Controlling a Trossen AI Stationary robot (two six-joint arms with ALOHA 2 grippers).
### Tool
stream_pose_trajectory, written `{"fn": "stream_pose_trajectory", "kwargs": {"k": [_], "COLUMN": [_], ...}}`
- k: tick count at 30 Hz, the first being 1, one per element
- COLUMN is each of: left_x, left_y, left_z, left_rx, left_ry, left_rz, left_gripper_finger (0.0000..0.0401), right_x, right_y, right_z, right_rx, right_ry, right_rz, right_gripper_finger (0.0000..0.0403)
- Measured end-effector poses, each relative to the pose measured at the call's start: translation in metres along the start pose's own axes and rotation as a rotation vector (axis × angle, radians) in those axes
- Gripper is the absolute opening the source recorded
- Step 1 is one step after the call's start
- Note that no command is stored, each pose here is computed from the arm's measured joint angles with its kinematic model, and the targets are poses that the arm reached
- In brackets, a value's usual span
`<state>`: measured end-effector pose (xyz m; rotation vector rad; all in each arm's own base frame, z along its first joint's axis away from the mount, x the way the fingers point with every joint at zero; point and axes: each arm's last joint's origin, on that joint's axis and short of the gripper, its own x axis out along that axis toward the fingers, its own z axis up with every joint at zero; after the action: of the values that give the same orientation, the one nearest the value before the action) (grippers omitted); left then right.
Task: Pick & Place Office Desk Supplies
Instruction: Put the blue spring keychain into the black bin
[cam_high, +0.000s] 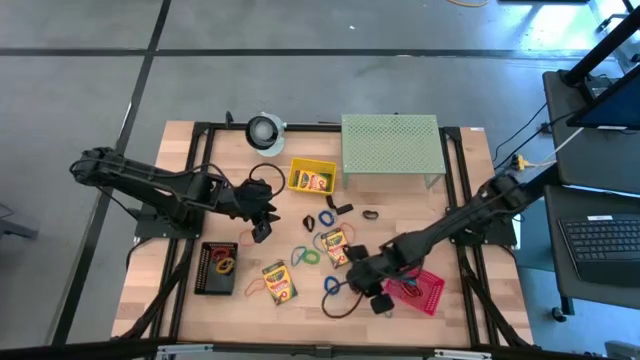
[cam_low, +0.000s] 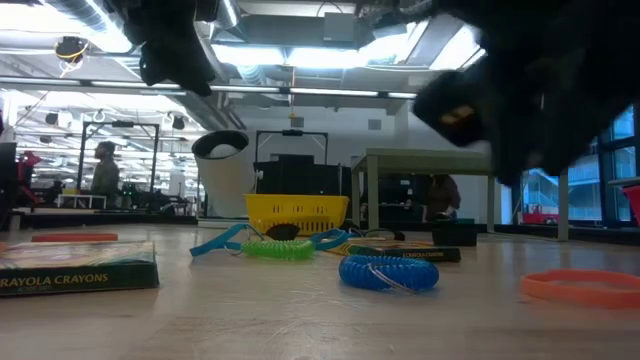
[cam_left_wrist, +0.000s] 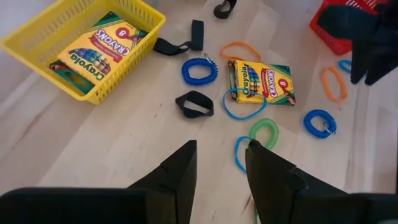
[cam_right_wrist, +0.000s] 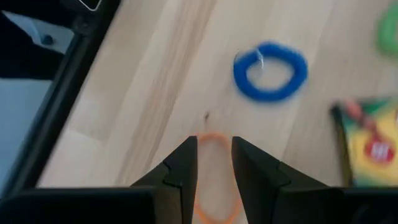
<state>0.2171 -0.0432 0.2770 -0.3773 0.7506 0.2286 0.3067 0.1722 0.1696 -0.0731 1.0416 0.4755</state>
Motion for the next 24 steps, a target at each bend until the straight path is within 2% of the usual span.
{"fn": "stream_pose_trajectory", "kwargs": {"k": [5,8,16,24], "left_x": [0.001,0.001,0.001,0.001], "left_y": [0.0,0.0,0.0,-0.001], "left_z": [0.0,0.0,0.0,0.0], "left_rx": [0.001,0.001,-0.035,-0.054], "left_ry": [-0.001,0.0,0.0,0.007], "left_rz": [0.006,0.007,0.005,-0.007], "left_gripper_finger": [0.013,0.013,0.013,0.013], "right_x": [0.013,0.023,0.042,0.042], "right_y": [0.001,-0.001,-0.018,-0.03], "right_z": [0.026,0.034,0.034,0.034], "right_rx": [-0.236,-0.315,-0.33,-0.338], "right_ry": [-0.028,-0.004,0.084,0.093], "right_rz": [-0.03,-0.004,0.002,-0.013], "right_gripper_finger": [0.01,0.01,0.01,0.01]}}
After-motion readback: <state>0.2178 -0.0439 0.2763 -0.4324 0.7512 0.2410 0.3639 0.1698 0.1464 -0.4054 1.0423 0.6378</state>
